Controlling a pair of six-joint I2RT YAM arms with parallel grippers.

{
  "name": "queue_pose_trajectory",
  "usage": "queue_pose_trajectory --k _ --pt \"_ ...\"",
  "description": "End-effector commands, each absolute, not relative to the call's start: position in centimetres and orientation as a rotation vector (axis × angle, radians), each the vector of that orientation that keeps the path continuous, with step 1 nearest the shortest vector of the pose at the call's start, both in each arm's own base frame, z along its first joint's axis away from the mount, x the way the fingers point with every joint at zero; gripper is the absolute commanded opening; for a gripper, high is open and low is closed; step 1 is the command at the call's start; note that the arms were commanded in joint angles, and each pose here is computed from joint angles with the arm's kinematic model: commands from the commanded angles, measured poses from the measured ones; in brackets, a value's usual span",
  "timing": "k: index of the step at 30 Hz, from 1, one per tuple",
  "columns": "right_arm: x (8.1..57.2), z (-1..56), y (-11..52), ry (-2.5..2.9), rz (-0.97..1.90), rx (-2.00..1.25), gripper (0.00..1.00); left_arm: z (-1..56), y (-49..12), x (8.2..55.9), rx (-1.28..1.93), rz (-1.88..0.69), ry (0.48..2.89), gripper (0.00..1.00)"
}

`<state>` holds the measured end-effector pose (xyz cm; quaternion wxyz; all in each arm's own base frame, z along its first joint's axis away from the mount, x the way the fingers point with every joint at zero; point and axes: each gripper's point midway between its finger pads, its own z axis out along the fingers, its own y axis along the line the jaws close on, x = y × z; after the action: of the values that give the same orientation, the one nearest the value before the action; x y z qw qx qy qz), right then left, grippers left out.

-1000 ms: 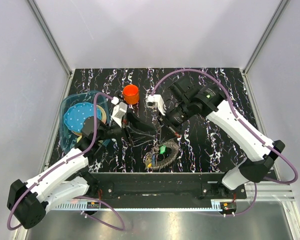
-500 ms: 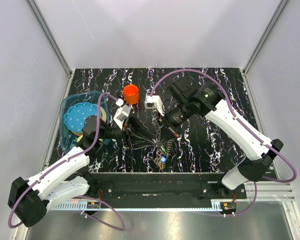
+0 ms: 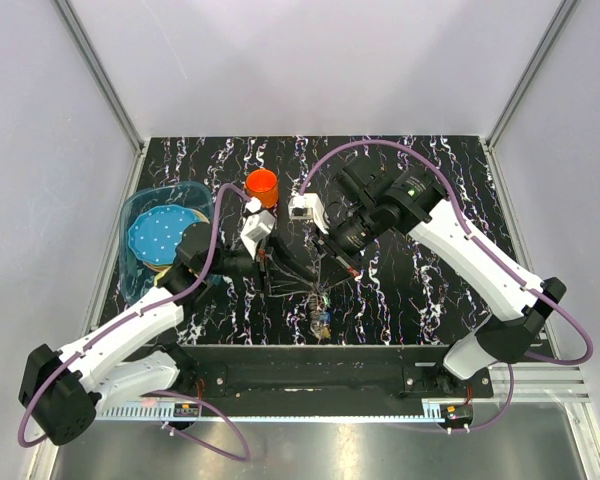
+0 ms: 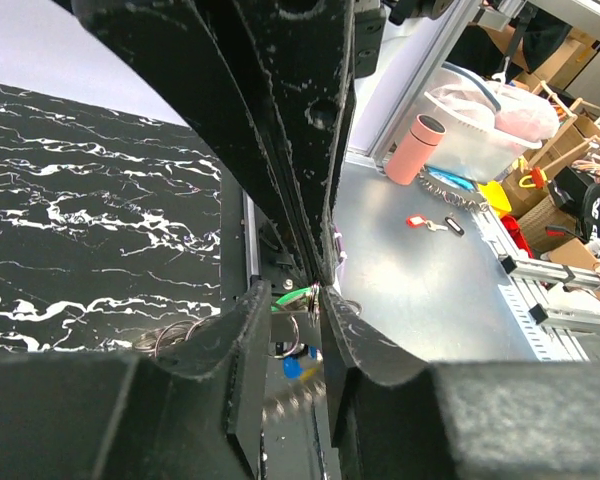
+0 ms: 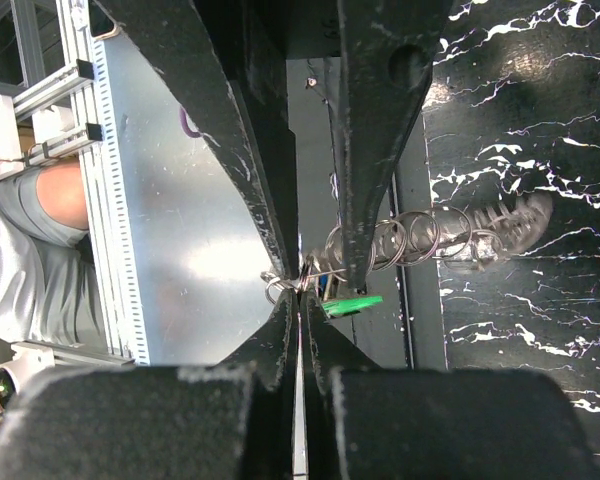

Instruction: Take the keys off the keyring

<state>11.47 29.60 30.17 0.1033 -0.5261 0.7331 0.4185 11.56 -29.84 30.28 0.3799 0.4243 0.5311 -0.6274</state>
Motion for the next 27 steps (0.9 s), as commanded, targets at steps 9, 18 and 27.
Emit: queue_pose_trajectory --k 9,18,27 --pt "10.1 30.9 29.2 2.156 1.287 -1.573 0.0 31.9 -30.7 10.8 1.183 -1.584 1.273 0.18" --pt "10.3 30.7 29.6 2.158 1.29 -1.556 0.0 32.4 -30.9 10.4 1.185 -1.587 1.244 0.0" --pt "13.2 32.7 30.6 2.072 1.152 -1.366 0.21 33.7 -30.2 11.3 0.998 -1.548 1.172 0.0"
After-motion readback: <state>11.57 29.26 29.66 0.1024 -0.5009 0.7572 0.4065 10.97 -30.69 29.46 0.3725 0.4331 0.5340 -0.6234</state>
